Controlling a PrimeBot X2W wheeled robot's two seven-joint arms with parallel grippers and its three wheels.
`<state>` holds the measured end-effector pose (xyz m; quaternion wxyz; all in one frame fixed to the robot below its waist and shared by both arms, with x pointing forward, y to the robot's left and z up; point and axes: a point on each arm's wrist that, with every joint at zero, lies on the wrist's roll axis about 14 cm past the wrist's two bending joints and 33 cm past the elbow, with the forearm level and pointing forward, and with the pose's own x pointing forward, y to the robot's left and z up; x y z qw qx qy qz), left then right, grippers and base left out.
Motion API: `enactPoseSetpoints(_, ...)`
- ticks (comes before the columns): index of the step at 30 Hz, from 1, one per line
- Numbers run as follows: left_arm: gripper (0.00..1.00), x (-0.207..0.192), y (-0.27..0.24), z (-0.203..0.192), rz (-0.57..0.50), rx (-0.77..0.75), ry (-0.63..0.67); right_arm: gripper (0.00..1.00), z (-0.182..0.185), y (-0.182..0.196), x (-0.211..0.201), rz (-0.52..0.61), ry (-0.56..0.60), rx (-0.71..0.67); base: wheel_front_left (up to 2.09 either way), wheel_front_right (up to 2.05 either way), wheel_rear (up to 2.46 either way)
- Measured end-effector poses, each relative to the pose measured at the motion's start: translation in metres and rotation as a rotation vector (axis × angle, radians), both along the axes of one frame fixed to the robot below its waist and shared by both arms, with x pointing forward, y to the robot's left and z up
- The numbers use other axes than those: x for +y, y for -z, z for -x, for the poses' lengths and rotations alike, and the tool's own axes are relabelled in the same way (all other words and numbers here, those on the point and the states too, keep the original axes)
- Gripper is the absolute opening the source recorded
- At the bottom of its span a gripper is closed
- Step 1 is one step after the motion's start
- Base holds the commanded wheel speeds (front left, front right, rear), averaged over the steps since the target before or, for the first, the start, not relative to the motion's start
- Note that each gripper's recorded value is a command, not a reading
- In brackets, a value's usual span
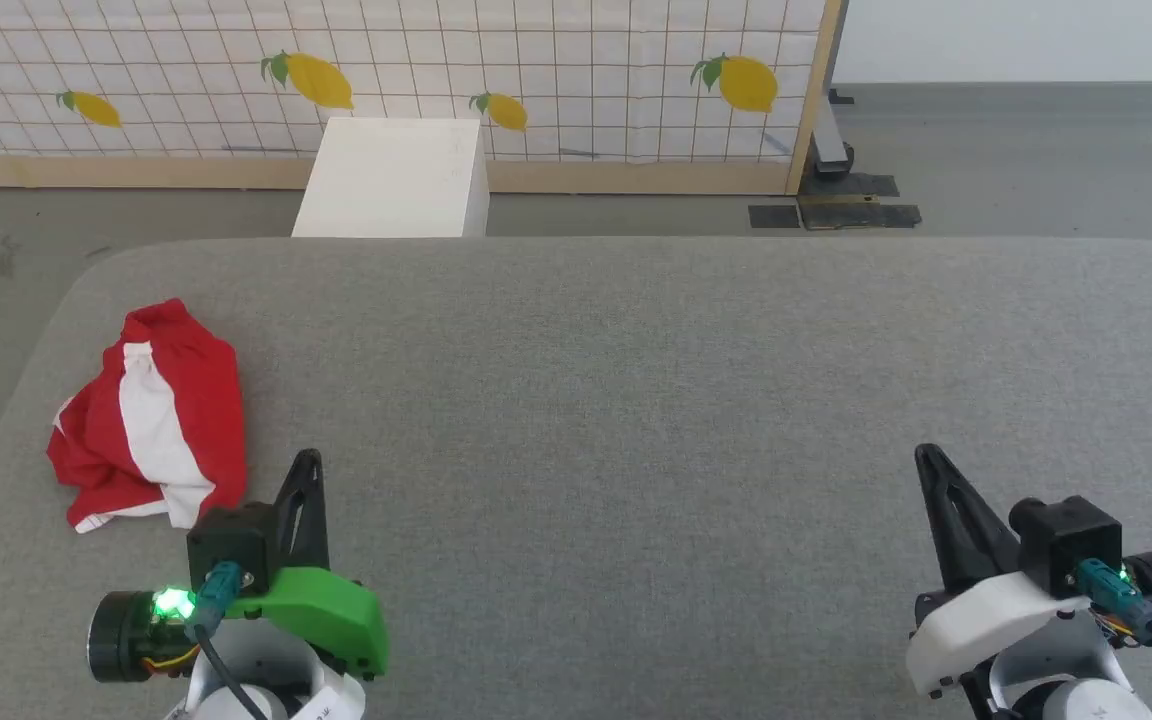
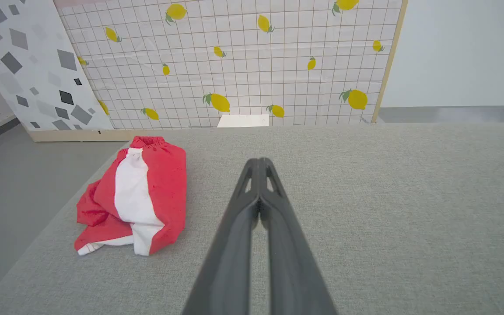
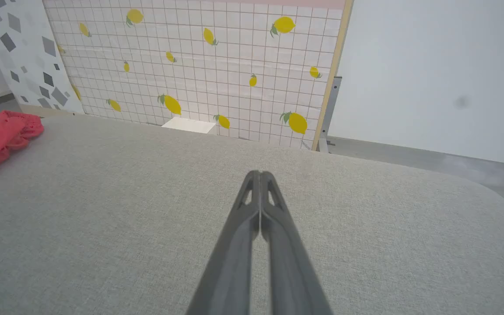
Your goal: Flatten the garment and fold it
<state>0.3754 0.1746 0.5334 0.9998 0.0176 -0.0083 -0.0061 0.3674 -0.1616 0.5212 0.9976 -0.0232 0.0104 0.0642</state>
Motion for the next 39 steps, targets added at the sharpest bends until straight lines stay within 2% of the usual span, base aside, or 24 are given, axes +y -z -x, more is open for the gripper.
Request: enactPoseSetpoints(39, 0.0, 0.0007, 0.0, 0.0, -0.002, 0.0, -0.002, 0.0, 0.0, -0.0001, 0.0001, 0.0, 0.0, 0.0, 0.0, 0.0, 0.0)
